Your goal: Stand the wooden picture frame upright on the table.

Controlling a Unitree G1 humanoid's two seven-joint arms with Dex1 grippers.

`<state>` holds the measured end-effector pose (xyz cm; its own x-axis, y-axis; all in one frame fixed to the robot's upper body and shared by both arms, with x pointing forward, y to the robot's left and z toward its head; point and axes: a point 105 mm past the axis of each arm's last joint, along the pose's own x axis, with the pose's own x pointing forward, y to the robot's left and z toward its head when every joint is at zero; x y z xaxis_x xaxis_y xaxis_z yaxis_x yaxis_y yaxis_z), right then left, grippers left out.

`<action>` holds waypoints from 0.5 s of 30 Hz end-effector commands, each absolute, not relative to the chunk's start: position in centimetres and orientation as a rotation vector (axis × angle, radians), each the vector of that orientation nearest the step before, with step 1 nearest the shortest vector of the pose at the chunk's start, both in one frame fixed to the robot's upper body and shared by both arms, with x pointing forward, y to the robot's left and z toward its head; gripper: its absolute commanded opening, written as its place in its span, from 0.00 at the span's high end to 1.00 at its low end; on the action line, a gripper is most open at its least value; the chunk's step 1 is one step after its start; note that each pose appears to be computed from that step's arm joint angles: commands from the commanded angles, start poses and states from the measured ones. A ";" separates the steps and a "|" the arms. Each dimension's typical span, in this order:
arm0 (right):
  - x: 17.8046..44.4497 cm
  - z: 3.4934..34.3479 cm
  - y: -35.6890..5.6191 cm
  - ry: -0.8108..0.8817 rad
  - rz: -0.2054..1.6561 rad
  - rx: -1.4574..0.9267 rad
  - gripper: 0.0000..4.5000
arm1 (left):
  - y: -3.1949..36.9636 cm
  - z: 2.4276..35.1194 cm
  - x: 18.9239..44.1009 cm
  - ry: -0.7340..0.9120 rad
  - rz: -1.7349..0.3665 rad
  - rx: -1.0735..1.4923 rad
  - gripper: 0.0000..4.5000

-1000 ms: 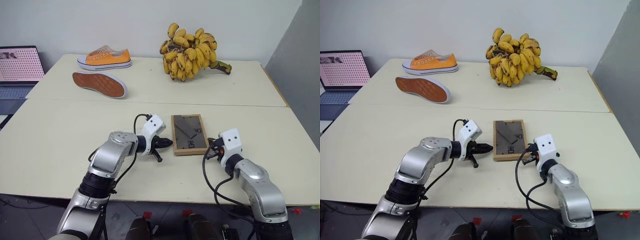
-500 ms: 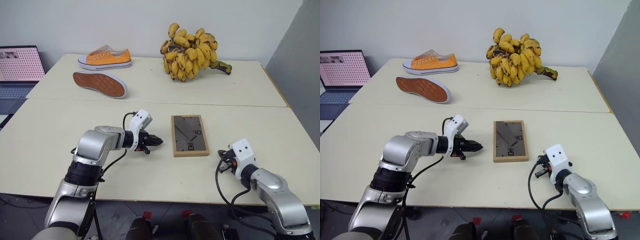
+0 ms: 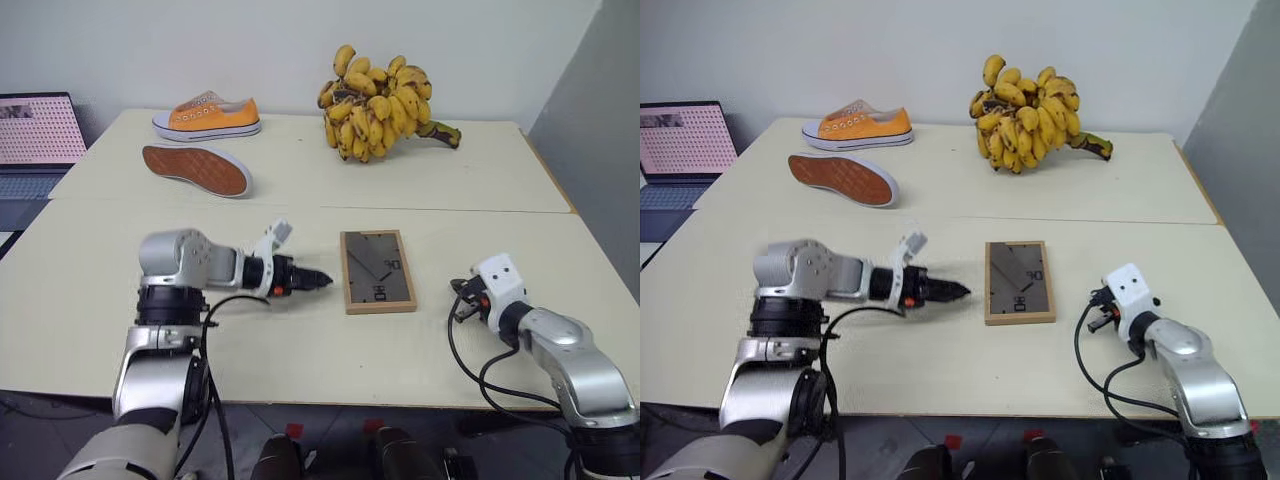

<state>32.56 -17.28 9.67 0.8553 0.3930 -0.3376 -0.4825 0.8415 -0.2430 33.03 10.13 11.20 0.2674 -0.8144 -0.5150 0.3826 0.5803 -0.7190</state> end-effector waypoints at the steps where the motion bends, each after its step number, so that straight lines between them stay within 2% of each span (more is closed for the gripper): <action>1: 33.3 10.2 -15.0 0.224 0.516 -0.348 1.00 | 9.9 10.7 32.7 1.022 -0.830 -0.536 0.65; 8: 34.0 9.5 -12.4 0.220 0.552 -0.335 1.00 | 9.5 11.0 33.4 0.993 -0.764 -0.555 0.65; 15: 34.1 9.1 -11.4 0.223 0.548 -0.316 1.00 | 8.6 12.2 33.3 0.950 -0.816 -0.599 0.36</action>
<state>34.12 -12.26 8.85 0.8374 0.4545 -0.3035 -0.5273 0.8179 -0.2301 33.42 8.91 11.45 0.3348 -0.7949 -0.5060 0.3218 0.6012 -0.7314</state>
